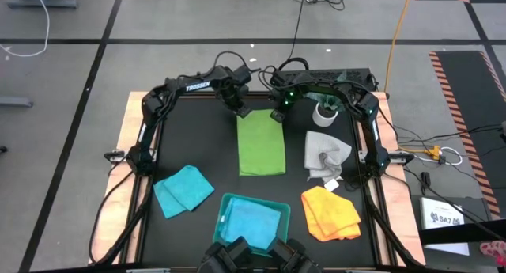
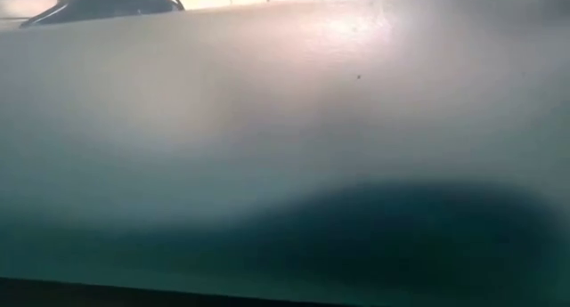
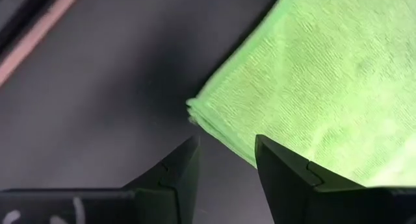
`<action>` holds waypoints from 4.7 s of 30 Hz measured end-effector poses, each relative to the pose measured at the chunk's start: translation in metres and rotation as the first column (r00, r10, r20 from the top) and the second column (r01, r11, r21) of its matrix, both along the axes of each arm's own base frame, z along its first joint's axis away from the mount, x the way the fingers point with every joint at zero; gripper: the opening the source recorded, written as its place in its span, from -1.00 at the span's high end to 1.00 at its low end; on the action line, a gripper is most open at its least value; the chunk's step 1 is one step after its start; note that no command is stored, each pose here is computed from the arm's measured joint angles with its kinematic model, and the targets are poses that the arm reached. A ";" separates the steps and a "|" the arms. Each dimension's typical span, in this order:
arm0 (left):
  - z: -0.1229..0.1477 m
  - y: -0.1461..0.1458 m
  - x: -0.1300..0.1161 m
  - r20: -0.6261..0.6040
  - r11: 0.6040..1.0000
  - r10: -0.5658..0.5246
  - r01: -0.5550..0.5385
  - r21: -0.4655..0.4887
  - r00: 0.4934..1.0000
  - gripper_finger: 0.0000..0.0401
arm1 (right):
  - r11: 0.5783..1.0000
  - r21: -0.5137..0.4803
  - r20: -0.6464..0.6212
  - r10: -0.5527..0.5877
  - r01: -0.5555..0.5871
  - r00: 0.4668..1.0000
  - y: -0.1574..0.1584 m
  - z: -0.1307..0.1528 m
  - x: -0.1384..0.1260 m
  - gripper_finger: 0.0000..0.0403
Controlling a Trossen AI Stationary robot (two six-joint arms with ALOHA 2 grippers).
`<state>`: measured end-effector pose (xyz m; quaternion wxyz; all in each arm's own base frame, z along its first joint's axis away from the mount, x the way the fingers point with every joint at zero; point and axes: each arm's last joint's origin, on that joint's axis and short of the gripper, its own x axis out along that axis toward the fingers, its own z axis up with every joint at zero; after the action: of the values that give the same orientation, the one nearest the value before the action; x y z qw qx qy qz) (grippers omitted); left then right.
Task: Fold microfiber towels
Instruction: Fold the green microfiber cloth into the bin
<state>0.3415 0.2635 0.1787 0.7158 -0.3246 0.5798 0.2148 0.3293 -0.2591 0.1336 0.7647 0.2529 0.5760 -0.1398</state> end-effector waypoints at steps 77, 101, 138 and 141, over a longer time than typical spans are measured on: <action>0.030 -0.013 -0.006 -0.054 0.998 -0.058 0.060 0.032 0.997 0.56 | 0.966 -0.118 -0.056 0.224 -0.230 0.973 0.044 0.037 0.015 1.00; 0.034 -0.034 0.007 -0.056 0.997 -0.070 0.072 0.023 0.996 0.69 | 0.904 -0.092 -0.143 0.402 -0.417 0.904 0.118 0.053 0.009 1.00; -0.010 -0.085 0.018 -0.301 0.757 -0.583 0.639 0.136 0.755 0.15 | 0.903 -0.125 -0.110 0.398 -0.410 0.911 0.125 0.064 0.002 1.00; -0.012 -0.084 0.014 -0.312 0.835 -0.477 0.535 0.130 0.822 0.15 | 0.904 -0.121 -0.113 0.398 -0.410 0.910 0.125 0.064 0.001 1.00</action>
<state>0.3559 0.1793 0.1668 0.6928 -0.0481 0.7097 0.1181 0.3306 -0.1338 0.1978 0.7676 0.0667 0.6367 -0.0296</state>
